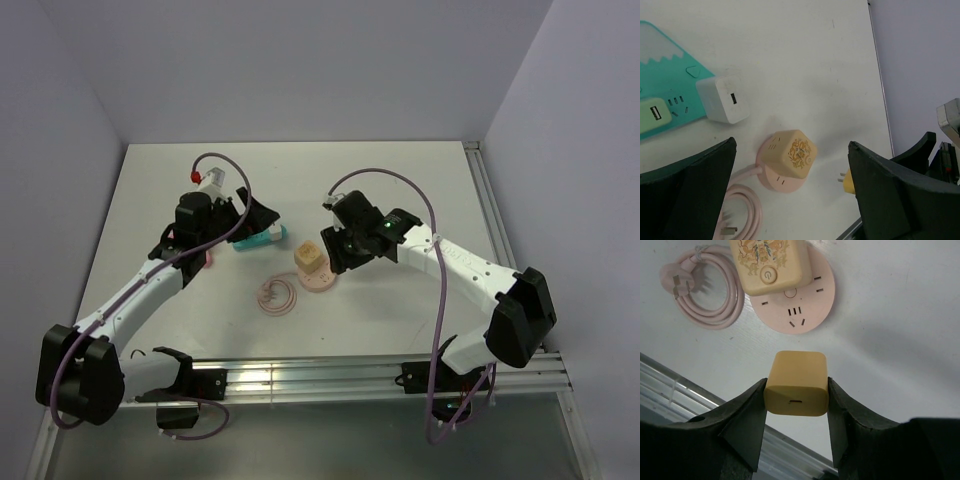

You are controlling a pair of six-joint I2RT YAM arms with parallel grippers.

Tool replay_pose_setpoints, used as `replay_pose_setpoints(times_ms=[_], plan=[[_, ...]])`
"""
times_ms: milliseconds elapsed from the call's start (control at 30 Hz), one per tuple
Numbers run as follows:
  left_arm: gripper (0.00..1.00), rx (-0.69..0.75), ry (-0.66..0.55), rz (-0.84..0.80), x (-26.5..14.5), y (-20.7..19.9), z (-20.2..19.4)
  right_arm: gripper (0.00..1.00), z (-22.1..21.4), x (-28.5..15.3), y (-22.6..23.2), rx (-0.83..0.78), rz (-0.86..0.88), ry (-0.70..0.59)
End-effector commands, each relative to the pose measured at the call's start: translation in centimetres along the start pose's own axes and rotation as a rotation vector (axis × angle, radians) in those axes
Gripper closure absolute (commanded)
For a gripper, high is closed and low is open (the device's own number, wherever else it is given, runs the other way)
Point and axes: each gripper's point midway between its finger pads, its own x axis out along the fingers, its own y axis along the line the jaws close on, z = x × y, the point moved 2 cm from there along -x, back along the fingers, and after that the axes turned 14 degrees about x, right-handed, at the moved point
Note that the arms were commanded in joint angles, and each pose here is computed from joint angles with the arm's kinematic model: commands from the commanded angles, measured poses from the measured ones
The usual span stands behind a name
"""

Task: Insert the plug
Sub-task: Insert the plug into the socket.

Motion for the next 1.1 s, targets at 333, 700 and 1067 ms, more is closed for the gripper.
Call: replay_pose_setpoints(times_ms=[333,700,1067], plan=[[0.00,-0.073,0.096,-0.066,1.6,-1.0,-0.5,0.99,0.5,1.7,0.5,-0.093,0.000,-0.059],[0.00,-0.095,0.152,-0.073,2.8,-1.0,-0.9,1.00,1.0,3.9,1.3,-0.158,0.021,-0.023],[0.00,-0.140,0.178,-0.018,2.2,0.1,-1.8,1.00,1.1,5.9,2.6,-0.201,0.075,0.024]])
